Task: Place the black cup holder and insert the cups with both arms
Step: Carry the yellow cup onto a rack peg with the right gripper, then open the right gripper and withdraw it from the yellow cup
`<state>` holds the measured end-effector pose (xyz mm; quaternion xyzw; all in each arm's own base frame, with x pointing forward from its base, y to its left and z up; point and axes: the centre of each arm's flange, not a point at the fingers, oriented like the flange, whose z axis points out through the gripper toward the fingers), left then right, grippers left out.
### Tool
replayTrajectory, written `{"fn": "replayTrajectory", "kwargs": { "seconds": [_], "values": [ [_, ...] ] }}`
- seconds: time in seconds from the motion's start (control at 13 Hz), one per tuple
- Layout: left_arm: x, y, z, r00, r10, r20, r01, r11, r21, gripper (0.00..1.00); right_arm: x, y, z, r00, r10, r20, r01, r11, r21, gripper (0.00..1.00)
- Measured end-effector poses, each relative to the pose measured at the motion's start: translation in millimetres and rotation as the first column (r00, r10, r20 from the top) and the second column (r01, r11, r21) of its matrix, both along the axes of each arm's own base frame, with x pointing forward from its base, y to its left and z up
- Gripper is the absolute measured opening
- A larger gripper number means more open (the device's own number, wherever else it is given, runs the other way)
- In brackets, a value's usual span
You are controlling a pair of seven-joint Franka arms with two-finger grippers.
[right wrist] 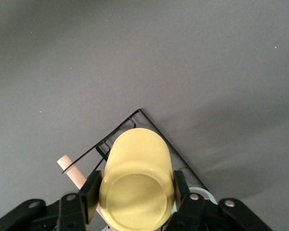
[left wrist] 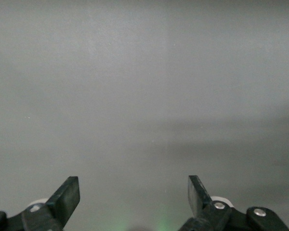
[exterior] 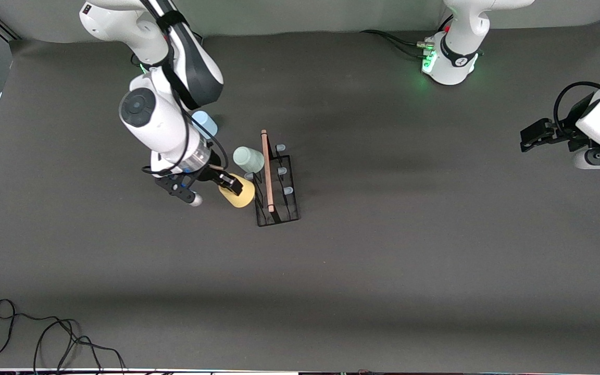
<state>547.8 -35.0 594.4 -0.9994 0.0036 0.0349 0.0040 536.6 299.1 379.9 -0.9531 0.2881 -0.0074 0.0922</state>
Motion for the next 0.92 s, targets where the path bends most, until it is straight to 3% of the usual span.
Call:
{"fn": "replayTrajectory", "kwargs": {
  "seconds": [0.54, 0.84, 0.92],
  "values": [
    [0, 0, 0, 1.0, 0.0, 0.0, 0.0, 1.0, 0.001, 1.0, 4, 32, -37, 1.0, -0.021, 0.006, 0.021, 0.998, -0.058, 0.65],
    [0, 0, 0, 1.0, 0.0, 0.0, 0.0, 1.0, 0.001, 1.0, 10, 34, -29, 1.0, -0.021, 0.022, 0.023, 0.998, -0.053, 1.0],
    [0, 0, 0, 1.0, 0.0, -0.001, 0.0, 1.0, 0.001, 1.0, 15, 33, -20, 0.999, -0.021, 0.028, 0.022, 0.998, -0.054, 1.0]
  ]
}}
